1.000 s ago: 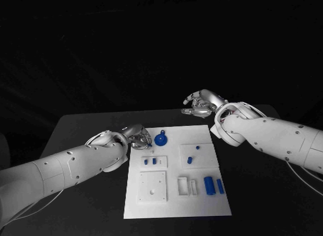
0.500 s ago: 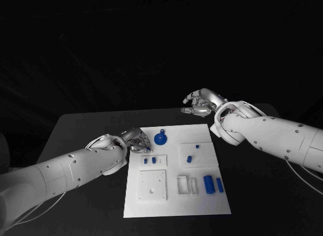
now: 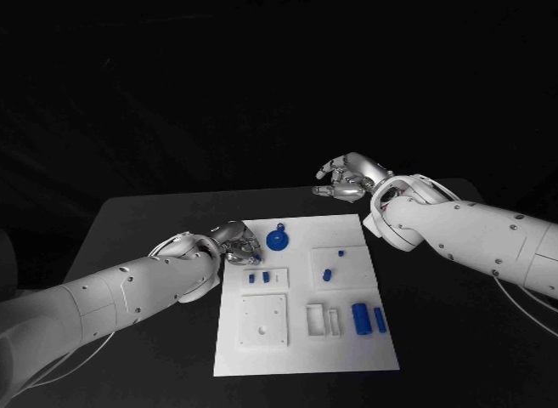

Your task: Assemble the parts on the task board

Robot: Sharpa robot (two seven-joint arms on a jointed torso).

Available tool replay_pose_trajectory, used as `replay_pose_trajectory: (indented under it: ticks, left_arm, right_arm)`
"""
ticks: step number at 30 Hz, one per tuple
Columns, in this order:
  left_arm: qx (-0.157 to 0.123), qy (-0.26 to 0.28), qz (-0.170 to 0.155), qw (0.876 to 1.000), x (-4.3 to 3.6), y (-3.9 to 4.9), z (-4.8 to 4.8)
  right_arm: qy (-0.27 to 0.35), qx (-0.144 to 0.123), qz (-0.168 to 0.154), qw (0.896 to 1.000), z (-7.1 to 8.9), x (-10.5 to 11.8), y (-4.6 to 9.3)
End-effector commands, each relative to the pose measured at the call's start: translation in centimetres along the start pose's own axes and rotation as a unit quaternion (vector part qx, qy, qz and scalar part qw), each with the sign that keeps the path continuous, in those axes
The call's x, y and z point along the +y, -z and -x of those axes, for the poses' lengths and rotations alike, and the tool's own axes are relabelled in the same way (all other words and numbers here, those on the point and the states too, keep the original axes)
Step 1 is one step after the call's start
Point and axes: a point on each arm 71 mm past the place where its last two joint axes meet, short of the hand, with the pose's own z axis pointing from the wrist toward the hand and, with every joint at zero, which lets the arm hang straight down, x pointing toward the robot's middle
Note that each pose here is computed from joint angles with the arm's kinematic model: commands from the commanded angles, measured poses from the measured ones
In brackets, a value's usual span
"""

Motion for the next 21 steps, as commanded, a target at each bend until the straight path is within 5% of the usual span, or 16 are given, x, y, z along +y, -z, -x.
replay_pose_trajectory:
  ticks: [1, 21]
  left_arm:
    - [0.007, 0.006, -0.006, 1.0, -0.26, -0.04, -0.18]
    - [0.017, 0.001, -0.001, 1.0, -0.6, -0.32, -1.34]
  right_arm:
    - [0.001, 0.006, 0.004, 1.0, -0.1, 0.1, 0.0]
    - [0.001, 0.006, 0.004, 1.0, -0.1, 0.1, 0.0]
